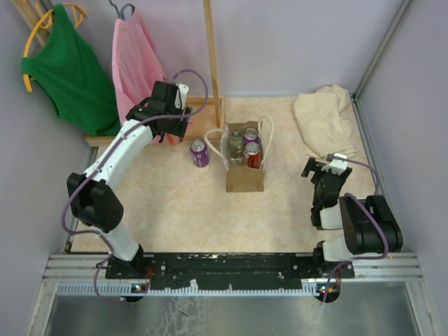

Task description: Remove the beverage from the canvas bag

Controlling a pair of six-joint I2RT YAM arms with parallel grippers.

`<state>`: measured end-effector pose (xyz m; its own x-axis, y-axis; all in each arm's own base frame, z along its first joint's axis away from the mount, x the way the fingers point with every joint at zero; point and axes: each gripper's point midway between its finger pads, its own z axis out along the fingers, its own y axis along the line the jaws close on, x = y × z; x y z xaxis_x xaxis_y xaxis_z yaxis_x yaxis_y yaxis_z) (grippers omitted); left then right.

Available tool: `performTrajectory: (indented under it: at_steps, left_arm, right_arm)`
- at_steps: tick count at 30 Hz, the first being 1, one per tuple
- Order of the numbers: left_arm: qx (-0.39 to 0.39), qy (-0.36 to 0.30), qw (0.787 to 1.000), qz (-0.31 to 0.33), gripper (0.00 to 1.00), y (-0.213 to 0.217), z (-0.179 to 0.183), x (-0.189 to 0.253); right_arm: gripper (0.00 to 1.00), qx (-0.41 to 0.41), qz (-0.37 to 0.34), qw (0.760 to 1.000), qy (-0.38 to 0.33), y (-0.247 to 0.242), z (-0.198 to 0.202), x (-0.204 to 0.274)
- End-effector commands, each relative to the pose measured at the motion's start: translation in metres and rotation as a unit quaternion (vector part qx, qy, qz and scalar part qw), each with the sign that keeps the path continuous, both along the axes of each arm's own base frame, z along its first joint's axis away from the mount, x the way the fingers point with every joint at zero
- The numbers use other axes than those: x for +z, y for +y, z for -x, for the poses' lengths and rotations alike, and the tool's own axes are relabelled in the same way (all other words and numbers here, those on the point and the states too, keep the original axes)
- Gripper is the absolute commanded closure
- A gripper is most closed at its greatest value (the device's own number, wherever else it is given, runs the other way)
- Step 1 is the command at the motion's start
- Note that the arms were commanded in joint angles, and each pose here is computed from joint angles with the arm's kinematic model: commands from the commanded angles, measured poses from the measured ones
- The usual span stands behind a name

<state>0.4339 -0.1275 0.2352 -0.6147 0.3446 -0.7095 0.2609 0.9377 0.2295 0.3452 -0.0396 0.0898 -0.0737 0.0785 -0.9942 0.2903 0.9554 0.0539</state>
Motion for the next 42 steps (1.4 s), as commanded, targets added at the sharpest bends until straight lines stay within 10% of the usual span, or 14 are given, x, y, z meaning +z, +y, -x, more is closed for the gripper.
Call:
performTrajectory:
  at_steps: [1, 26, 30, 36, 42]
  left_arm:
    - [0.027, -0.031, 0.998, 0.053, 1.0, 0.002, -0.009, -0.008]
    - [0.11, 0.033, 0.991, 0.061, 0.92, 0.022, -0.012, -0.131]
    - [0.115, 0.037, 0.991, 0.053, 0.69, 0.025, -0.011, -0.134]
    - [0.112, 0.038, 0.991, 0.061, 0.05, 0.022, -0.013, -0.13]
    - [0.104, 0.023, 0.991, 0.075, 0.0, 0.017, -0.018, -0.11]
  right_arm:
    - [0.01, -0.004, 0.005, 1.0, -0.031, 0.0, -0.01, 0.019]
    - [0.01, -0.004, 0.005, 1.0, -0.031, 0.0, -0.01, 0.019]
    - [0.01, -0.004, 0.005, 1.0, -0.031, 0.0, -0.01, 0.019]
    - [0.01, -0.005, 0.005, 0.999, -0.031, -0.001, -0.01, 0.019]
    - [0.01, -0.004, 0.005, 0.999, -0.031, 0.0, -0.01, 0.019]
